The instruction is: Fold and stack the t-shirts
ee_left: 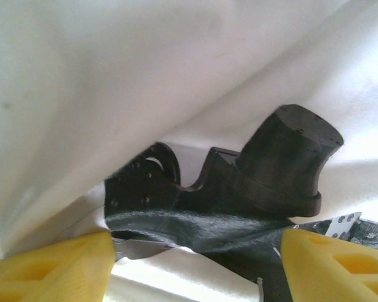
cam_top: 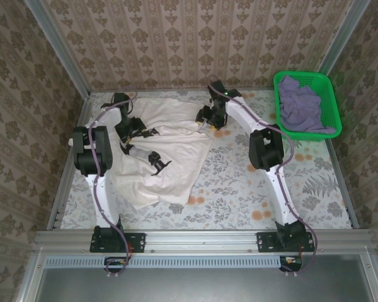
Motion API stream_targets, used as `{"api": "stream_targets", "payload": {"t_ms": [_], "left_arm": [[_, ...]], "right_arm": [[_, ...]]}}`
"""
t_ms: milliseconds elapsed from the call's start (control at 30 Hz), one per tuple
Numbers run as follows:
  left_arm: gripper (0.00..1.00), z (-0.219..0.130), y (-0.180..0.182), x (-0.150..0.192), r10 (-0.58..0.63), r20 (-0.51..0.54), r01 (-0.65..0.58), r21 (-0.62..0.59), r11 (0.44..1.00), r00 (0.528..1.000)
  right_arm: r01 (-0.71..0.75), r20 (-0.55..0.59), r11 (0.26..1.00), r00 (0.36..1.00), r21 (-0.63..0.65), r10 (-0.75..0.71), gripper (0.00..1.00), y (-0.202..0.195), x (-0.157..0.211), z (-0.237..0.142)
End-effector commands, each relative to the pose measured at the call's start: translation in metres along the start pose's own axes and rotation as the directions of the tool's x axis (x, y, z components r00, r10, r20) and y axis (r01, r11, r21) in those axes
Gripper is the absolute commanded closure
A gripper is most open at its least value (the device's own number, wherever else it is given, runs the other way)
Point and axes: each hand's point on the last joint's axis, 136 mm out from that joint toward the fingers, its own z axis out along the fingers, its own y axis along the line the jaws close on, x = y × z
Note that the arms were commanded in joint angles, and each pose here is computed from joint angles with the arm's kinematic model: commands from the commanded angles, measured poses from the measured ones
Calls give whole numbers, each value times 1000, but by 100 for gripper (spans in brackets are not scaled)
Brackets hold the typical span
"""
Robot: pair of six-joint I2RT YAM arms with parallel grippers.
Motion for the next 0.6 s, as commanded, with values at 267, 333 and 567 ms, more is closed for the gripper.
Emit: {"api": "stream_targets", "payload": {"t_ms": [267,333,567], "left_arm": [[24,-79,-66,41,301,88,-309,97,946,950],[25,-92,-102,76,449,94,-458,200,866,889],[26,-95,-169,234,847,55,-800,364,476,529]], "right_arm": [[-22,29,999,999,28,21,35,-64,46,-86],[-56,34,998,998,36,55,36,-88,60,-96],[-175,95,984,981,33,171,39,-149,103,-123]]}}
